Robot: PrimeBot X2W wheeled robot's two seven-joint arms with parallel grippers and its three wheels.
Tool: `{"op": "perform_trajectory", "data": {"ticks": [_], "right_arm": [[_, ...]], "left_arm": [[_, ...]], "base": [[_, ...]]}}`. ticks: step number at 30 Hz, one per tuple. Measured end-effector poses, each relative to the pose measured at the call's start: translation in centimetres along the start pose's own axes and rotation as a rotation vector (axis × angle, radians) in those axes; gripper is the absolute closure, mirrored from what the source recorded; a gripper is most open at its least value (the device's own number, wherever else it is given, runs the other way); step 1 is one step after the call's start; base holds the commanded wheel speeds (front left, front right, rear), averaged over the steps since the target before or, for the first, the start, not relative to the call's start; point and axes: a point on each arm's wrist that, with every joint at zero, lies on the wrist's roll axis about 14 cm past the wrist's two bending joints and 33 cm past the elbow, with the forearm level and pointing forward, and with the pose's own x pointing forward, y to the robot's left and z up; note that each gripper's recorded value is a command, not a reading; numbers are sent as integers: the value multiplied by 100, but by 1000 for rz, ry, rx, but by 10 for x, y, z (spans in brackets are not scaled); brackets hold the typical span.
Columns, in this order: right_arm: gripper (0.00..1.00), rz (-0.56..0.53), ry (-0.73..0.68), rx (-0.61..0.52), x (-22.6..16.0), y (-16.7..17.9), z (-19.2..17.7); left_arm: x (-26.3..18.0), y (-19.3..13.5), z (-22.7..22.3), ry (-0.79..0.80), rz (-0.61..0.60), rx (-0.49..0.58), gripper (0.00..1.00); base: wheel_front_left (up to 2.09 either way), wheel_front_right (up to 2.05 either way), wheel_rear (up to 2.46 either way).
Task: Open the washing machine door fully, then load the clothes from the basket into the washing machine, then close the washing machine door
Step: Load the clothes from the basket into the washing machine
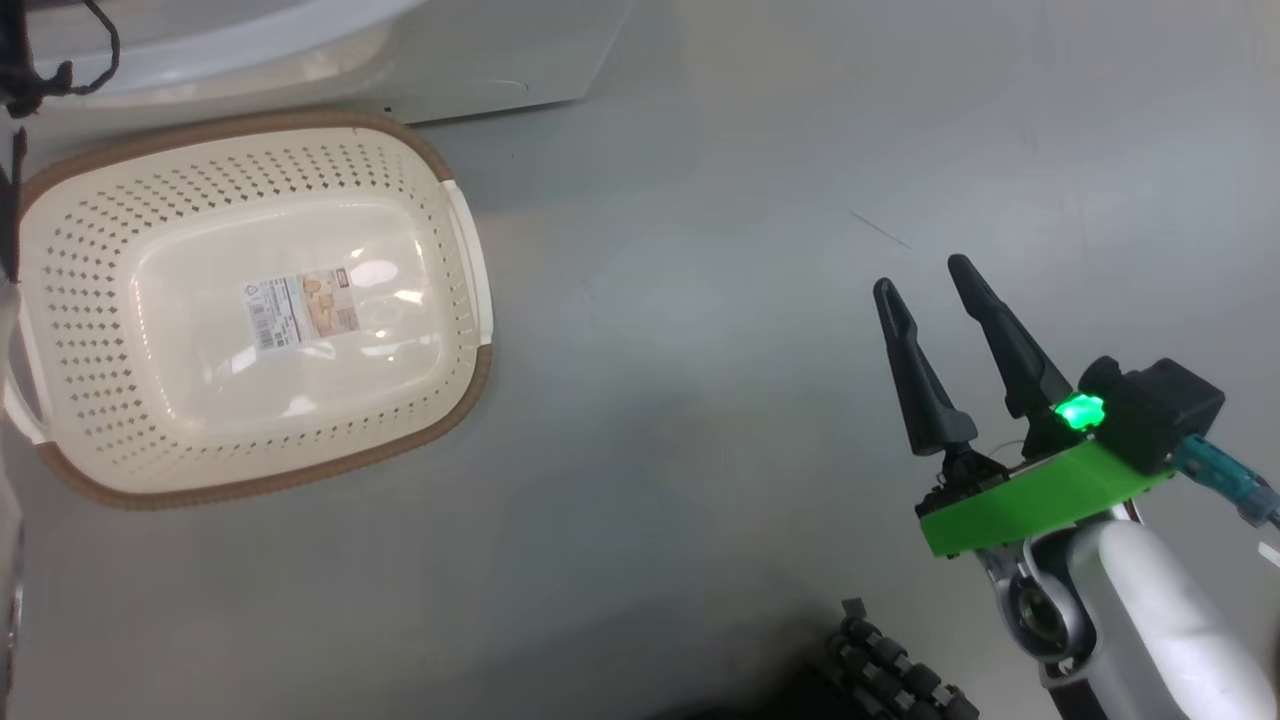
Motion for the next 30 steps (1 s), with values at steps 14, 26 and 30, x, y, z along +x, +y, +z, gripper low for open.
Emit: {"op": "perform_trajectory", "data": {"ticks": [14,26,30], "right_arm": [[0,-27,92,37,5,-4,-37],[0,-30,128,50,6,-4,-51],[0,-31,134,52,6,-4,-53]], "left_arm": [[33,-2,-18,-16,-25,6,100],[50,-17,41,-272,-101,53,100],[53,-21,39,-277,-120,45,100]], "base": [[0,0,0],[0,0,0],[0,0,0]]}}
